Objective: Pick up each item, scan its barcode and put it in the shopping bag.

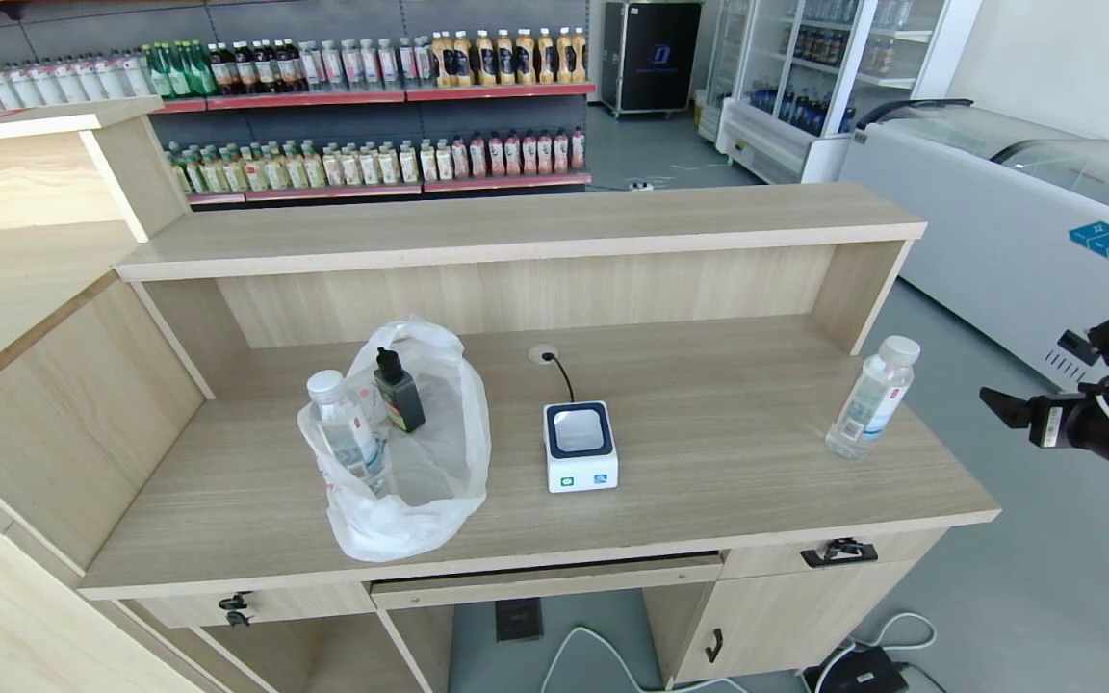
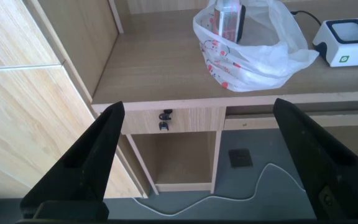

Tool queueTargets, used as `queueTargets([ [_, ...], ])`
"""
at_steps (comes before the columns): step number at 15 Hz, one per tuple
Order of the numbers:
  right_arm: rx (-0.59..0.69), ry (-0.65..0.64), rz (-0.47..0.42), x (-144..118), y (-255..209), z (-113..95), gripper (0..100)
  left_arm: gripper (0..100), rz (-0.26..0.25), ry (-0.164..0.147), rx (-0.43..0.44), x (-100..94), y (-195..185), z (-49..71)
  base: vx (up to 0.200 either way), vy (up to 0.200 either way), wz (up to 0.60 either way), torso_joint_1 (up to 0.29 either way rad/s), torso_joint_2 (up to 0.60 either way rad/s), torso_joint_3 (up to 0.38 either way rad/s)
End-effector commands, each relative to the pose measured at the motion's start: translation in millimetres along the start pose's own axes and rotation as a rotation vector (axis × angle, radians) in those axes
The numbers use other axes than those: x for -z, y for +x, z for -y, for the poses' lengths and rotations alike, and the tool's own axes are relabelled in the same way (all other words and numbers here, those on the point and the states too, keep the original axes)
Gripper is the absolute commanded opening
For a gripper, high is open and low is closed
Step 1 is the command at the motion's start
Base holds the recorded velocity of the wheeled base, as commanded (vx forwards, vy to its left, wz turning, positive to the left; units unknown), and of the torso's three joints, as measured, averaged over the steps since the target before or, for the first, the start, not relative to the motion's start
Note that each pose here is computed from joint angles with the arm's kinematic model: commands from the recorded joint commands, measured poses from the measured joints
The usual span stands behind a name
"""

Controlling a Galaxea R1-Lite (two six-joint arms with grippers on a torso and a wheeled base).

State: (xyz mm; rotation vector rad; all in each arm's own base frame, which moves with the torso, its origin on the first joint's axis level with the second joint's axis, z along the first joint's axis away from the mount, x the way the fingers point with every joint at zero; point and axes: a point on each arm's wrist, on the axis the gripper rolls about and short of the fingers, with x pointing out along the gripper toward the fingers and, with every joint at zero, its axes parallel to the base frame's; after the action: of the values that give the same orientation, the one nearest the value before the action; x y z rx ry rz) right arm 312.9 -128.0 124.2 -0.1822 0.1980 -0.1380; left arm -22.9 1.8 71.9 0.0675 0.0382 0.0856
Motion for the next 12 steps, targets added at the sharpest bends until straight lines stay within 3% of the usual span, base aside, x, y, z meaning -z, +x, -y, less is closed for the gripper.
queueTargets([
  [1,-0.052,-0.007,-0.013,7,20,-14,100,100,0.000,0.000,-0.001,0.1,0,0.0,0.000,0.000,0.00,0.000,0.00,0.000],
  [3,-0.105,-0.026,-0.024,12,30,-32,100,100,0.000,0.000,-0.001,0.1,0,0.0,0.000,0.000,0.00,0.000,0.00,0.000],
  [12,-0.122,-0.094,-0.012,40,55,-43,100,100,0.000,0.000,-0.001,0.1,0,0.0,0.000,0.000,0.00,0.000,0.00,0.000],
])
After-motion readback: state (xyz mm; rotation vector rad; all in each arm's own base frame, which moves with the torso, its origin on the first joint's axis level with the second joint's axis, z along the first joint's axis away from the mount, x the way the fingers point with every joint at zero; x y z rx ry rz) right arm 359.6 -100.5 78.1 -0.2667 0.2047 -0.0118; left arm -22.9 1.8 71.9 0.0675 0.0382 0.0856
